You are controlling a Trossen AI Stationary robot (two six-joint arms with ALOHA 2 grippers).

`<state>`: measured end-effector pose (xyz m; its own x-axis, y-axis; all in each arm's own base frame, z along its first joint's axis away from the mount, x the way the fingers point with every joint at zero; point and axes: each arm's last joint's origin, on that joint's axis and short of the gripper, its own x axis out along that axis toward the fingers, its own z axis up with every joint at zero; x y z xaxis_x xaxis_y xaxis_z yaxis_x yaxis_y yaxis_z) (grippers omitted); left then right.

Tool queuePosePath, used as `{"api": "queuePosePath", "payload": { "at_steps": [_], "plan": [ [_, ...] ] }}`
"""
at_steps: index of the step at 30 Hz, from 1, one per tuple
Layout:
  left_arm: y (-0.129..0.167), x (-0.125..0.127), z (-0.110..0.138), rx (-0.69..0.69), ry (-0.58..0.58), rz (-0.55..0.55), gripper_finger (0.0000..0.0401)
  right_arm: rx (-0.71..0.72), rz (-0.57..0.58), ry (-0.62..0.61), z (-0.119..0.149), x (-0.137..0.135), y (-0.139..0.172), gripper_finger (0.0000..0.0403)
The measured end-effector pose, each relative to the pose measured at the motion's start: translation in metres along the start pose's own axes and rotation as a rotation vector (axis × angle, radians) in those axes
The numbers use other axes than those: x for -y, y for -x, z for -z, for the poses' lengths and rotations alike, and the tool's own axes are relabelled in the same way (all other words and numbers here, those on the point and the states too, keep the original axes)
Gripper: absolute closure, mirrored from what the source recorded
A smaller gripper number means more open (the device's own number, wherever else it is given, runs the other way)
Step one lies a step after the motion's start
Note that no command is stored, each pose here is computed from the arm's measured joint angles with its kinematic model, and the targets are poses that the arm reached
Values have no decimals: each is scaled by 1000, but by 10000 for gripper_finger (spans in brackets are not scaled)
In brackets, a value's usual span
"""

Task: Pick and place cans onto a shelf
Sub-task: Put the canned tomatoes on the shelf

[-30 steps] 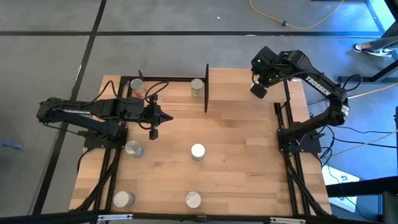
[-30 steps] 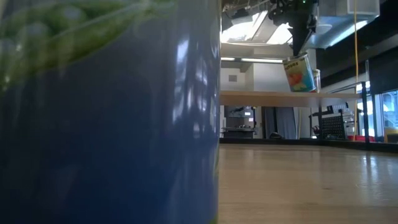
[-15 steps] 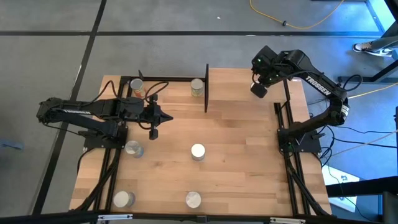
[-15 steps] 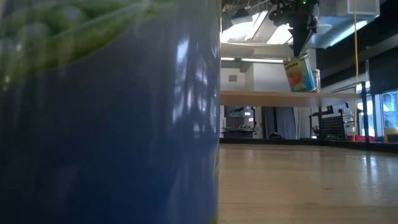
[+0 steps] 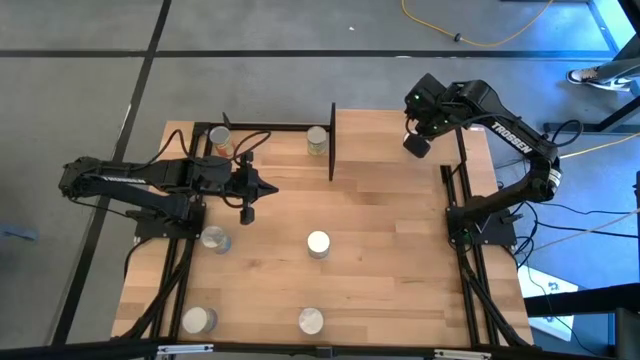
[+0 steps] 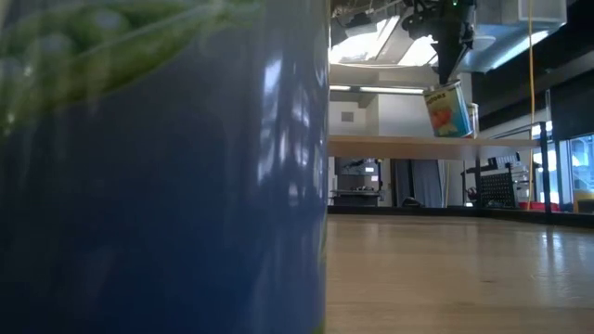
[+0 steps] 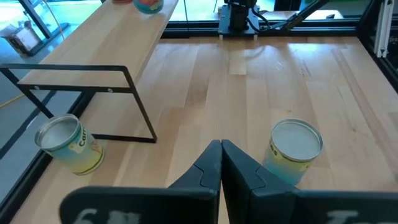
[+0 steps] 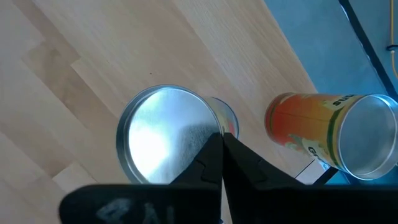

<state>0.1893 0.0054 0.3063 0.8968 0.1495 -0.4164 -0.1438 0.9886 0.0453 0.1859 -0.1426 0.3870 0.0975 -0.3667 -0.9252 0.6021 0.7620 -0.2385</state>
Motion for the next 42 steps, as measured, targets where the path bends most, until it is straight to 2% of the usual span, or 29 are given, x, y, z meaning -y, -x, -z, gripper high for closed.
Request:
{"api": "queuePosePath", "payload": {
  "at_steps": [8, 14, 21, 29, 35, 39, 42],
  "plan": [
    [0, 0, 0, 0, 2, 0, 401, -1, 0, -3, 0, 0, 0, 368],
    [0, 0, 0, 0, 2, 0, 401, -1, 3, -3, 0, 0, 0, 366],
    [0, 0, 0, 0, 2, 0, 401, 0, 101, -4, 0, 3, 0, 366],
    [0, 0, 0, 0, 2, 0, 401, 3, 103, 1, -1, 3, 0, 366],
    [0, 0, 0, 0, 2, 0, 401, 4, 62, 22, -1, 2, 0, 368],
    [0, 0, 0, 0, 2, 0, 401, -10, 34, 48, 1, 1, 0, 395],
    [0, 0, 0, 0, 2, 0, 401, -67, -35, 77, 7, -1, 0, 398]
  ]
}}
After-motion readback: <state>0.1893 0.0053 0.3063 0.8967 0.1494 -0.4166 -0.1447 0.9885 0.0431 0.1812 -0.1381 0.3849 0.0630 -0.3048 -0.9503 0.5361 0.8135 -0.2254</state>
